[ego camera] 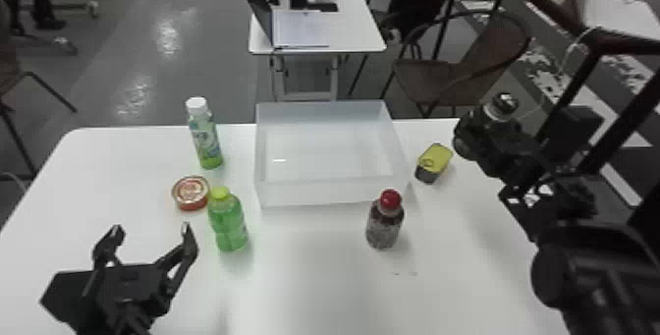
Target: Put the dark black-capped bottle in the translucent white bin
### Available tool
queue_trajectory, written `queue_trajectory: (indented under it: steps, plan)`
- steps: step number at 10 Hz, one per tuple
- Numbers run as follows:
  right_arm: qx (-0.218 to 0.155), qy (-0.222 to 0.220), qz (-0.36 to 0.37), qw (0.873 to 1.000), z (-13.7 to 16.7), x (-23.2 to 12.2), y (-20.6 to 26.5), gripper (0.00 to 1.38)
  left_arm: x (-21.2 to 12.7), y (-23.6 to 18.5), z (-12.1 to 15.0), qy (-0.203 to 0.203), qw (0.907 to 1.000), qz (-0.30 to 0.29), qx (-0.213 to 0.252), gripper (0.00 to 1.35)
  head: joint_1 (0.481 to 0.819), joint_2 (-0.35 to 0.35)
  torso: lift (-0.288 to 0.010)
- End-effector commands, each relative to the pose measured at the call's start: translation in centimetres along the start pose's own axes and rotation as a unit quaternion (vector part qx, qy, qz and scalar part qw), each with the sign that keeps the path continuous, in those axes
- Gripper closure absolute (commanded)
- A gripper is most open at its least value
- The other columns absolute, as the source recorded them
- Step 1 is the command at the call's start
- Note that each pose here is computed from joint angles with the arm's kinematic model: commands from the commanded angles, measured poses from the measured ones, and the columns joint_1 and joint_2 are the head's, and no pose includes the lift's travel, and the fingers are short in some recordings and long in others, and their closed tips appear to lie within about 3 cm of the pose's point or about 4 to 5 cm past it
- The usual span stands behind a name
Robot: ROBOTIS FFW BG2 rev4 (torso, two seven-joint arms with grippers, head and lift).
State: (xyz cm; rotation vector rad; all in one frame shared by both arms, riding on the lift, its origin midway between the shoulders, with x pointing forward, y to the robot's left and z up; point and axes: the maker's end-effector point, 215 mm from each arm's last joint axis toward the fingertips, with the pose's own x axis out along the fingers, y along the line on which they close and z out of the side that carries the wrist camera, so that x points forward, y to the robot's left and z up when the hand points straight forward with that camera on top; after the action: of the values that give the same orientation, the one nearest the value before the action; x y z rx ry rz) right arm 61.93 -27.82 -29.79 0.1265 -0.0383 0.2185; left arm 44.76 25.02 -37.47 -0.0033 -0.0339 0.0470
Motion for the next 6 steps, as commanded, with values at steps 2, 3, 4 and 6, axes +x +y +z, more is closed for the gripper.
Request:
queue_trajectory:
  steps: [2,3,4,6]
  plan:
    - [0.034,-0.04,0.082,0.995,2.6,5.8,5.3,0.75,0.5,-0.9,0.0,0.001,0.9999,-0.004,-0.01,0.26,0.695,-0.01,-0.064]
    - [0.066,-0.048,0.103,0.991,1.7,7.6,6.4,0.76,0.7,-1.2,0.0,0.0,0.9999,-0.007,-0.012,0.26,0.695,0.014,-0.064]
    - [0.095,-0.048,0.113,0.988,0.2,8.6,6.9,0.76,1.0,-1.8,0.0,0.001,0.9998,-0.011,-0.016,0.26,0.694,0.025,-0.064]
    - [0.107,-0.025,0.138,0.984,-2.3,10.0,8.5,0.76,1.2,-2.0,-0.1,0.001,0.9998,-0.012,-0.018,0.26,0.689,0.046,-0.064]
